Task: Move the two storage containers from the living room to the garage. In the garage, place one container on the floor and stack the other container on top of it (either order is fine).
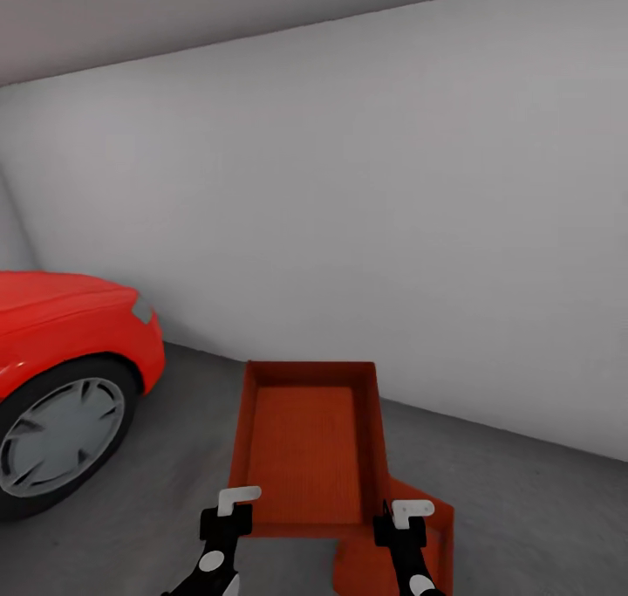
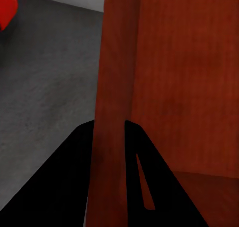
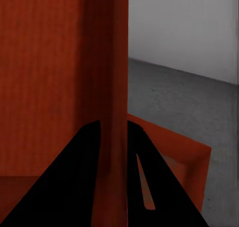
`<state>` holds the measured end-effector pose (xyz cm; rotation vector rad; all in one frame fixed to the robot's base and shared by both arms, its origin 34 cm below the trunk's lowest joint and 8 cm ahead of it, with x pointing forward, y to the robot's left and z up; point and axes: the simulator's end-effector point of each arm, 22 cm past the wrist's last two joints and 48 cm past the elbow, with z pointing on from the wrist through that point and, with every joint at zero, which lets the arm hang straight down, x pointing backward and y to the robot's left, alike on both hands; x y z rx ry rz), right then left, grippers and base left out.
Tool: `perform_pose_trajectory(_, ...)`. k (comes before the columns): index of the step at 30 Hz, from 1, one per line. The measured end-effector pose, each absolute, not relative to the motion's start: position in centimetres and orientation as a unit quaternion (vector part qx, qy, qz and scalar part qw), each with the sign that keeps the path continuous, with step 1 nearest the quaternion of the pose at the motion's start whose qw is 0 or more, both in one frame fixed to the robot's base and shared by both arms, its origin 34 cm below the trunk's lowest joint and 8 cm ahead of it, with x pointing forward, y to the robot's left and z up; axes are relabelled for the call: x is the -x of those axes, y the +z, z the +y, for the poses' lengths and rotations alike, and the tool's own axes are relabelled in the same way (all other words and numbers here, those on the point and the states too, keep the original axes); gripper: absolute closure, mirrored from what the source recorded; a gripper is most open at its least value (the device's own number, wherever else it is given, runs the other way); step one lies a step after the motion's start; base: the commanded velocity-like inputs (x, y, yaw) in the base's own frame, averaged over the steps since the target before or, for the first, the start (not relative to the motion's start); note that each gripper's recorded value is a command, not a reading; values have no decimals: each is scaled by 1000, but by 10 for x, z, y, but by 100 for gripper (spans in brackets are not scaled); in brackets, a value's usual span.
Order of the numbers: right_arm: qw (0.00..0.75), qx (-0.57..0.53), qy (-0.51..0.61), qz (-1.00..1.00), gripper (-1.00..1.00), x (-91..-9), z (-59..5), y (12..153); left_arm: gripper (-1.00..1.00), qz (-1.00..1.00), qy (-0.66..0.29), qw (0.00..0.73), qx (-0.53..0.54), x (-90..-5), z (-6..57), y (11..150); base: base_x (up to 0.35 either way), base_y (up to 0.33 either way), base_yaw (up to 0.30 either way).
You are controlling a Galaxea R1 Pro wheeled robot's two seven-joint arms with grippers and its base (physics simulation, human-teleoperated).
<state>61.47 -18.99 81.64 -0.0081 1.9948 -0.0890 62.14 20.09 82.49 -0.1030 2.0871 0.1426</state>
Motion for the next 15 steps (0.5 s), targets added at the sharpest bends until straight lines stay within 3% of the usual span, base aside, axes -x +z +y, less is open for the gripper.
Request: perform_pose_trajectory(15,542,3,-38,839,100,-615,-190,816,100,863,59,500,42,-622,201,825,25,16,-281)
